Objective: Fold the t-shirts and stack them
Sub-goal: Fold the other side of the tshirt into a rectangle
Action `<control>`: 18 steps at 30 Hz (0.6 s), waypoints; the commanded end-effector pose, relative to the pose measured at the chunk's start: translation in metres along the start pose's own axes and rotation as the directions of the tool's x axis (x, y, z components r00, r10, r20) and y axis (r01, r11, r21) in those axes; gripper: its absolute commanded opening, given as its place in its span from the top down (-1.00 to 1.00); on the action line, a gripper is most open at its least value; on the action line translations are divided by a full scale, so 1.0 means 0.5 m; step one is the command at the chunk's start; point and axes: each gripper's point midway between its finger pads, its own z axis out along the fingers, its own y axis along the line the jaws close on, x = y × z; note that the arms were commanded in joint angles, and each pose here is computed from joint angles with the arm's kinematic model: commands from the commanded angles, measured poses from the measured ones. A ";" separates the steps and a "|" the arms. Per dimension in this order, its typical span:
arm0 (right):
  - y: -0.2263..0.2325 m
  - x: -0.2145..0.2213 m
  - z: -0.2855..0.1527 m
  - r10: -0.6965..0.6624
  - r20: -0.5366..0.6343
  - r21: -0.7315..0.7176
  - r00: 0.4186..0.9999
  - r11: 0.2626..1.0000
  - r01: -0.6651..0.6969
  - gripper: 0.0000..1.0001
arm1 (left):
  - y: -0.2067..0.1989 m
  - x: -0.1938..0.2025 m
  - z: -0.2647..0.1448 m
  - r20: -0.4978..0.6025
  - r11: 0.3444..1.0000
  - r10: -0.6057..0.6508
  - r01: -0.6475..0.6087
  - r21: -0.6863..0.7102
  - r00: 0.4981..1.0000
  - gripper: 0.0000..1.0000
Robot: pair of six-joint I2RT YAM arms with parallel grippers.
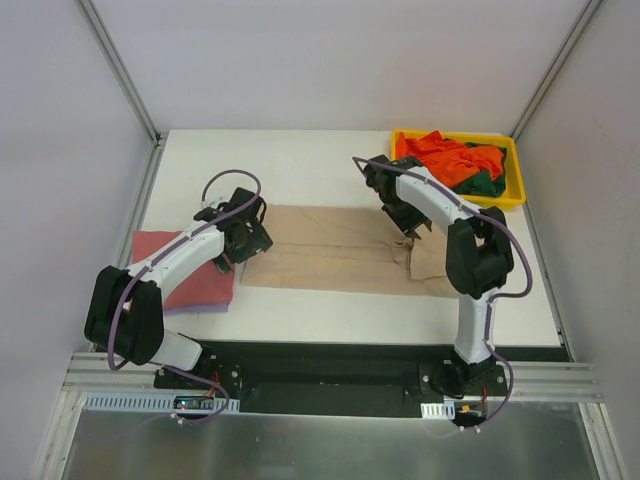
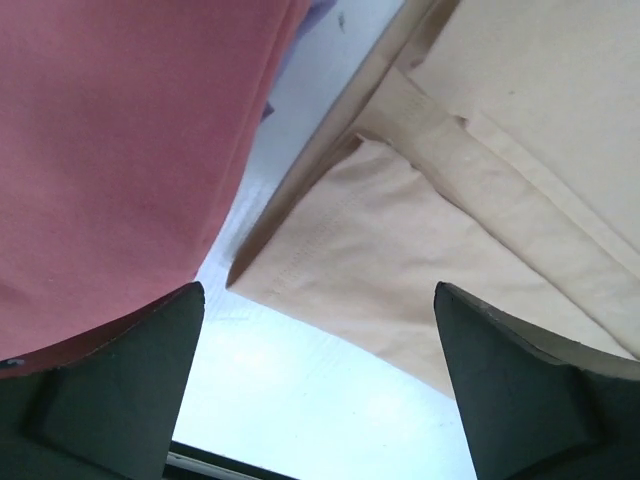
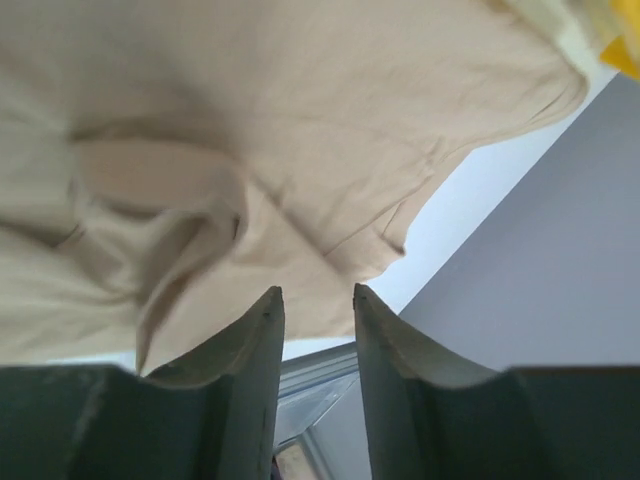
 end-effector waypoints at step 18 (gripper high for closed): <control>0.160 0.118 -0.031 0.209 0.189 -0.328 0.959 0.935 -0.139 -0.34 | -0.186 0.101 -0.096 -0.064 0.830 0.337 -0.264 0.491 0.939 -0.98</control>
